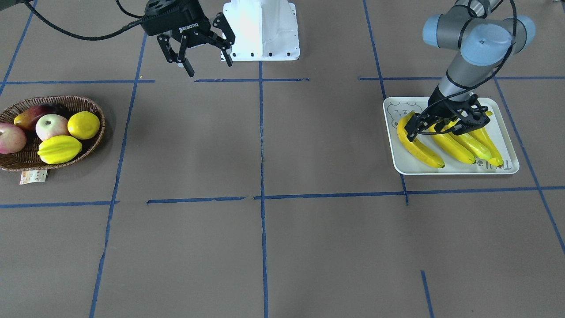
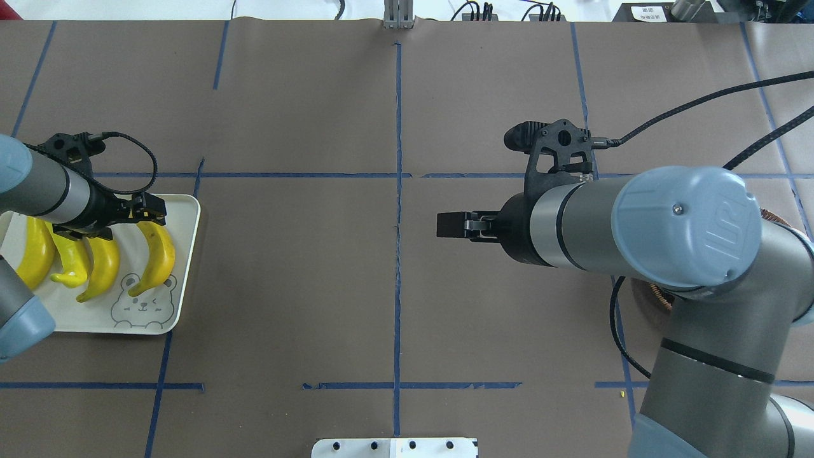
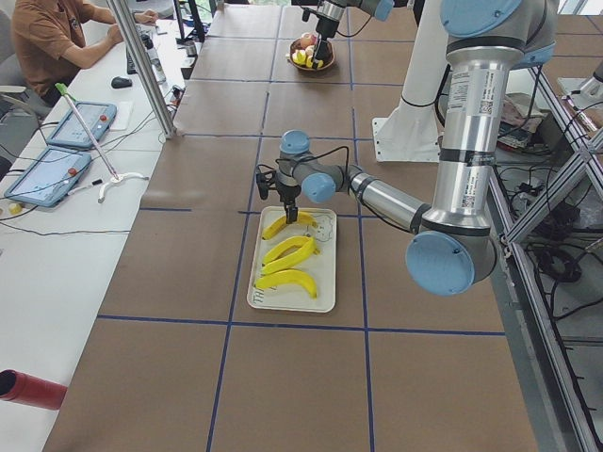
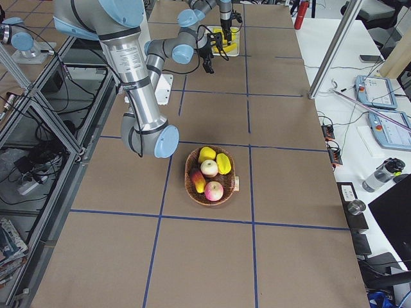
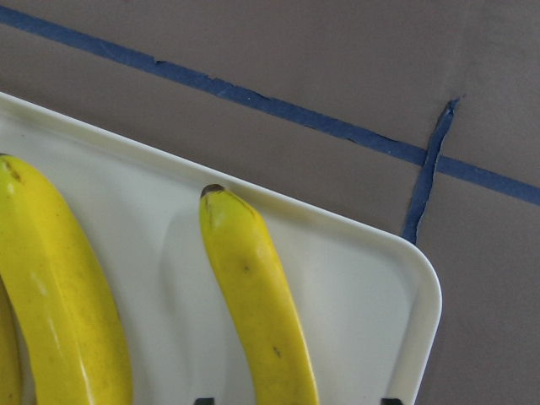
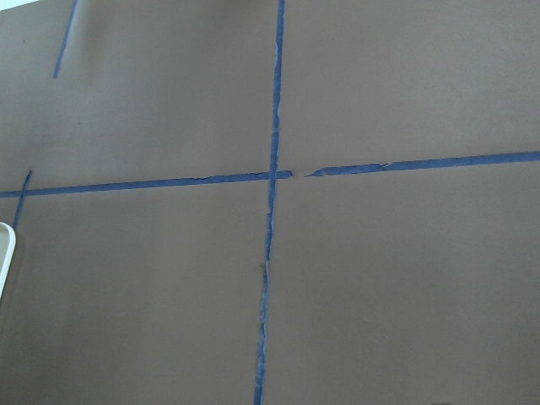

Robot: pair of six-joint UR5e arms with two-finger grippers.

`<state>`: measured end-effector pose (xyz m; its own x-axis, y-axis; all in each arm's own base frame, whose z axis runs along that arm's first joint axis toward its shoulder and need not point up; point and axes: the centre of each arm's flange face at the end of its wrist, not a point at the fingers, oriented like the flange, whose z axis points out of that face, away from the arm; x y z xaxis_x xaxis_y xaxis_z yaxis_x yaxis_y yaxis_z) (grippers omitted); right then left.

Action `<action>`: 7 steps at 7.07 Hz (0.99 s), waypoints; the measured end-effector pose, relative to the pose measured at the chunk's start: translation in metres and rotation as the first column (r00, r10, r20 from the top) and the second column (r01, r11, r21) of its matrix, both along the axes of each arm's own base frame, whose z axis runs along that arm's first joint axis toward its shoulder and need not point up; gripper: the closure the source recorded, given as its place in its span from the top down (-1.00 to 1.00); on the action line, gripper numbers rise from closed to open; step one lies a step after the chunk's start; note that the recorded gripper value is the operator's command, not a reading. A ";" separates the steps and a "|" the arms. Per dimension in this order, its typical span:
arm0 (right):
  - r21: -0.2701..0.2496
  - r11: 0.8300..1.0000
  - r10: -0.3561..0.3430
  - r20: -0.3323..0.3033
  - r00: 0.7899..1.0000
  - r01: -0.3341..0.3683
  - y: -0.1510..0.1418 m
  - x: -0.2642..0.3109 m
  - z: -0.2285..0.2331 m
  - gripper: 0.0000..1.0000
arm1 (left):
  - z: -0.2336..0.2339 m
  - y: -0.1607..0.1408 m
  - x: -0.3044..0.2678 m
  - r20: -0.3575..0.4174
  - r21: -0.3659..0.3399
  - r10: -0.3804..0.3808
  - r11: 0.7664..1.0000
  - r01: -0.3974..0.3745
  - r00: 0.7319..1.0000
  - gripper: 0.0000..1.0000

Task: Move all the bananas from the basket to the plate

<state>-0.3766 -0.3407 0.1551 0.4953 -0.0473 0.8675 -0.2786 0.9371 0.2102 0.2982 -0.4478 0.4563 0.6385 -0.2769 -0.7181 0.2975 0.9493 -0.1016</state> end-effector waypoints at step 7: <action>0.020 0.971 -0.214 -0.376 0.901 0.238 -0.123 0.189 0.174 1.00 | 0.057 -0.047 -0.269 0.124 0.194 0.221 0.951 -0.242 0.967 0.99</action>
<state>-0.1879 -0.4642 0.3293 0.7486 -0.2450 0.6161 0.0483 0.9469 0.3179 0.0288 -0.4945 0.5135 0.7387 0.0340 -0.6732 0.0658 0.9903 0.1223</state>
